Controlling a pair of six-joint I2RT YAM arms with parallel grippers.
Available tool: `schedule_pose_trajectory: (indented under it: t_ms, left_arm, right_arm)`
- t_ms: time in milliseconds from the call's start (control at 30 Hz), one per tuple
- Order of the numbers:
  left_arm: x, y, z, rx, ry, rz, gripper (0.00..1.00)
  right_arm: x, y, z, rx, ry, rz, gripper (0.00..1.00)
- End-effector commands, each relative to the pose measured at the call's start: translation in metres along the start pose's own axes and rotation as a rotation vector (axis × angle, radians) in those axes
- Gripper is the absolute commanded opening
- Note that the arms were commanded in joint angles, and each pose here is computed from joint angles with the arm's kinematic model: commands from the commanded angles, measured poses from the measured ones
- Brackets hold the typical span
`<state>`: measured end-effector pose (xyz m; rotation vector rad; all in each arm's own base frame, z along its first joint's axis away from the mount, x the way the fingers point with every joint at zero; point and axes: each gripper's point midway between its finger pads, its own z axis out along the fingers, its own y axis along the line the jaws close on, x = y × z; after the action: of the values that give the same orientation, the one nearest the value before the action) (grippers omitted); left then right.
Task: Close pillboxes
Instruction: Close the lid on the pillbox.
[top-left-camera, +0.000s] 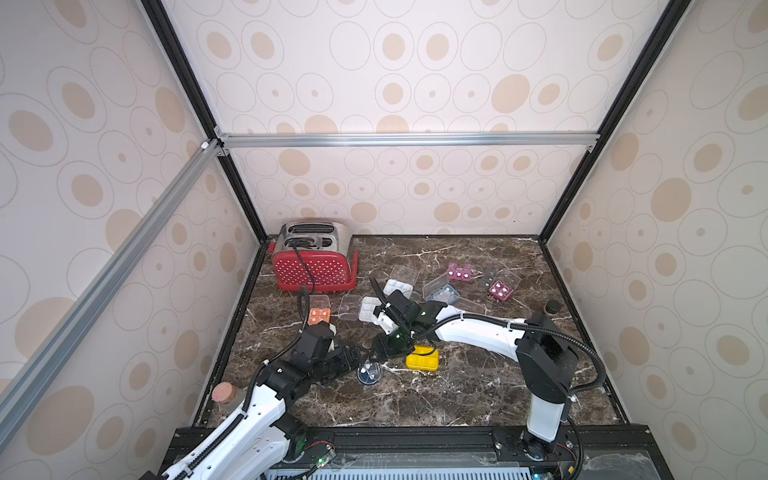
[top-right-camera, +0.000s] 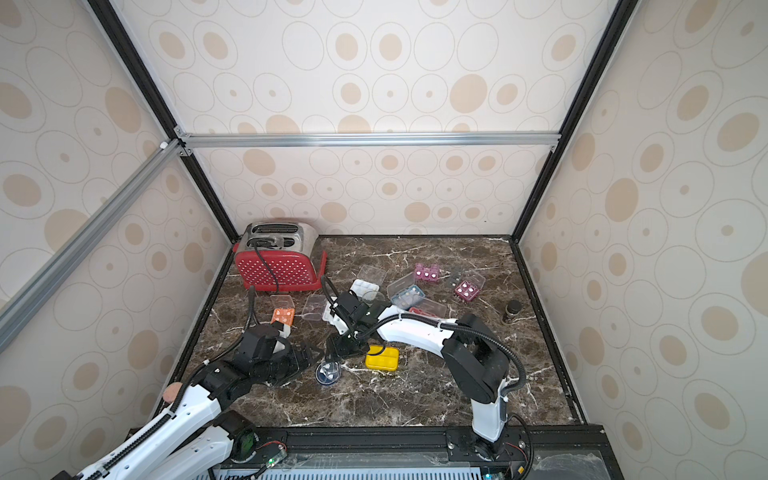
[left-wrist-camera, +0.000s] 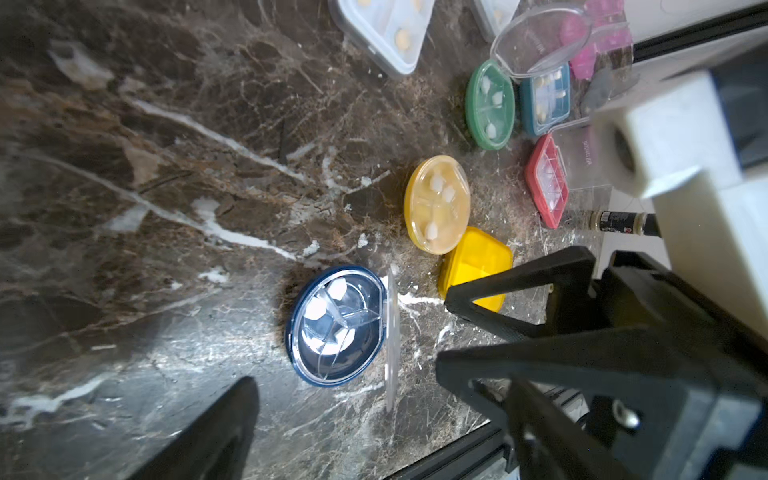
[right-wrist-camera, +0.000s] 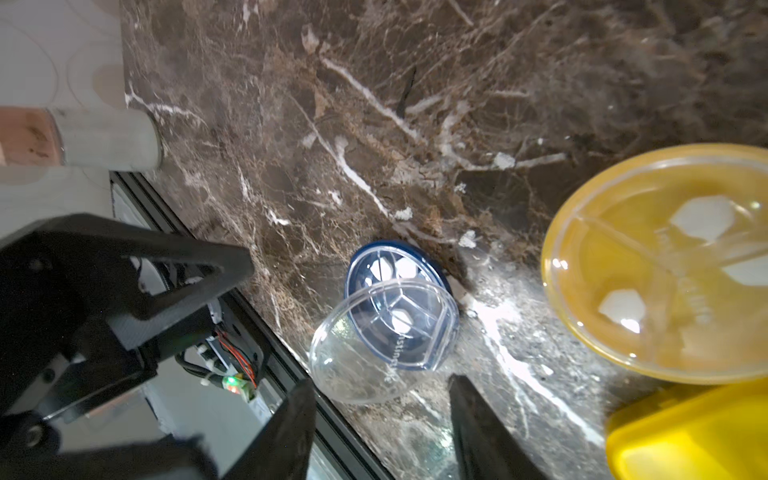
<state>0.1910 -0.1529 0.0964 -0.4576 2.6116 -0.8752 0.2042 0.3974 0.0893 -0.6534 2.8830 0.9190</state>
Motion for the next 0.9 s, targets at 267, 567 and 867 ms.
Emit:
schedule_pose_trajectory:
  t_ms: [267, 567, 867]
  left_arm:
    - [-0.006, 0.006, 0.024, -0.066, 0.045, 0.038, 0.93]
    - [0.003, 0.022, 0.037, -0.115, 0.091, 0.021, 0.66]
    - [0.011, 0.042, 0.04, -0.179, 0.105, 0.013, 0.54]
  right_arm:
    - [0.01, -0.013, 0.021, 0.02, 0.06, 0.008, 0.54]
    - [0.012, -0.012, 0.033, 0.013, 0.083, 0.003, 0.49]
    - [0.013, -0.015, 0.038, 0.02, 0.096, 0.005, 0.48]
